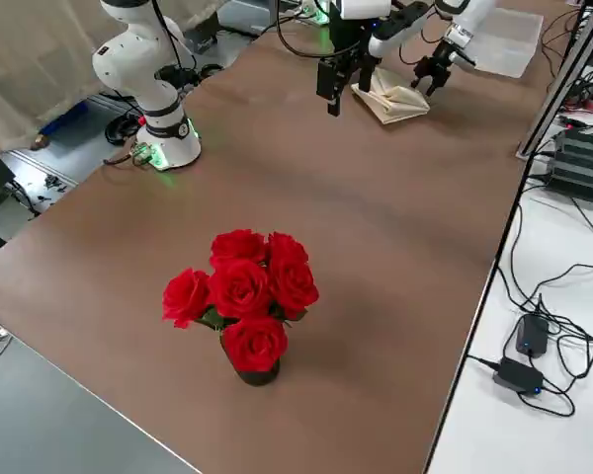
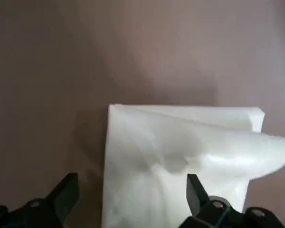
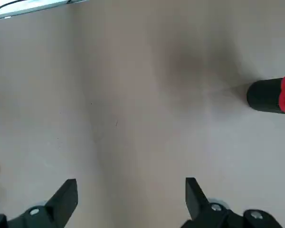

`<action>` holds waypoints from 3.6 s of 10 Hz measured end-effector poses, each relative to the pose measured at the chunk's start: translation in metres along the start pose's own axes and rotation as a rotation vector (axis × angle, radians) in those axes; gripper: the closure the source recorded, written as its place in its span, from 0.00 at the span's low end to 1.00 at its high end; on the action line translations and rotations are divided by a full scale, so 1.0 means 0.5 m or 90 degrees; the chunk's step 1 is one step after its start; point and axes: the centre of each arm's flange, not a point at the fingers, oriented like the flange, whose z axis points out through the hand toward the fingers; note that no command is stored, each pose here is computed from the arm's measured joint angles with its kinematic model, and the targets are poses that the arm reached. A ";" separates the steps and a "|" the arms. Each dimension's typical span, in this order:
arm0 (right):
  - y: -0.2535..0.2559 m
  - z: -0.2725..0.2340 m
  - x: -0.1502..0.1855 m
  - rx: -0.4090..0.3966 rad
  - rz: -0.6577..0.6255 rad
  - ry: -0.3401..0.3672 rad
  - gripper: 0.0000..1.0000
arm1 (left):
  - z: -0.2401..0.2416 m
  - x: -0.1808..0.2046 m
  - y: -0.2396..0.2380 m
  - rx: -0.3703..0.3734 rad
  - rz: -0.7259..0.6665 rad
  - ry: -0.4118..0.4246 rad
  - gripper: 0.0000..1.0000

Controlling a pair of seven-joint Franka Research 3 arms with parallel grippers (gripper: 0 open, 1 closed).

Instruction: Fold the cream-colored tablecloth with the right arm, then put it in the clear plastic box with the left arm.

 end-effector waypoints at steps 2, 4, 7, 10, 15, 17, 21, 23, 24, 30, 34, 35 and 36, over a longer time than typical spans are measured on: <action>0.000 0.000 0.000 0.000 0.000 0.000 0.00 | 0.016 -0.005 -0.022 0.000 -0.008 -0.005 0.02; 0.000 0.000 0.000 0.000 0.000 0.001 0.00 | 0.024 -0.007 -0.027 -0.001 -0.008 -0.009 0.02; -0.001 -0.001 0.000 0.000 -0.001 0.001 0.00 | 0.045 -0.012 -0.009 -0.012 -0.003 -0.020 0.07; -0.004 -0.004 0.004 0.002 -0.002 0.013 0.00 | 0.071 -0.026 -0.003 -0.020 -0.007 -0.035 0.10; -0.006 -0.017 0.017 0.006 -0.002 0.054 0.00 | 0.095 -0.050 0.003 -0.030 -0.013 -0.055 0.21; -0.006 -0.017 0.017 0.006 -0.003 0.055 0.00 | 0.098 -0.061 0.008 -0.030 -0.014 -0.063 0.31; -0.007 -0.018 0.017 0.006 -0.003 0.055 0.00 | 0.077 -0.076 0.019 -0.026 -0.011 -0.072 0.84; -0.007 -0.018 0.017 0.006 -0.003 0.055 0.00 | 0.063 -0.078 0.026 -0.032 -0.010 -0.076 0.84; -0.007 -0.018 0.017 0.006 -0.003 0.055 0.00 | 0.056 -0.077 0.029 -0.033 -0.008 -0.076 0.84; -0.007 -0.018 0.017 0.006 -0.003 0.056 0.00 | -0.151 -0.095 0.029 -0.096 -0.012 -0.106 0.84; -0.007 -0.018 0.017 0.006 -0.003 0.056 0.00 | -0.345 -0.120 -0.043 -0.118 -0.032 -0.106 0.84; -0.007 -0.018 0.017 0.006 -0.003 0.056 0.00 | -0.396 -0.125 -0.069 -0.101 -0.041 -0.094 0.84; -0.007 -0.018 0.017 0.006 -0.003 0.056 0.00 | -0.444 -0.129 -0.091 -0.081 -0.048 -0.078 0.84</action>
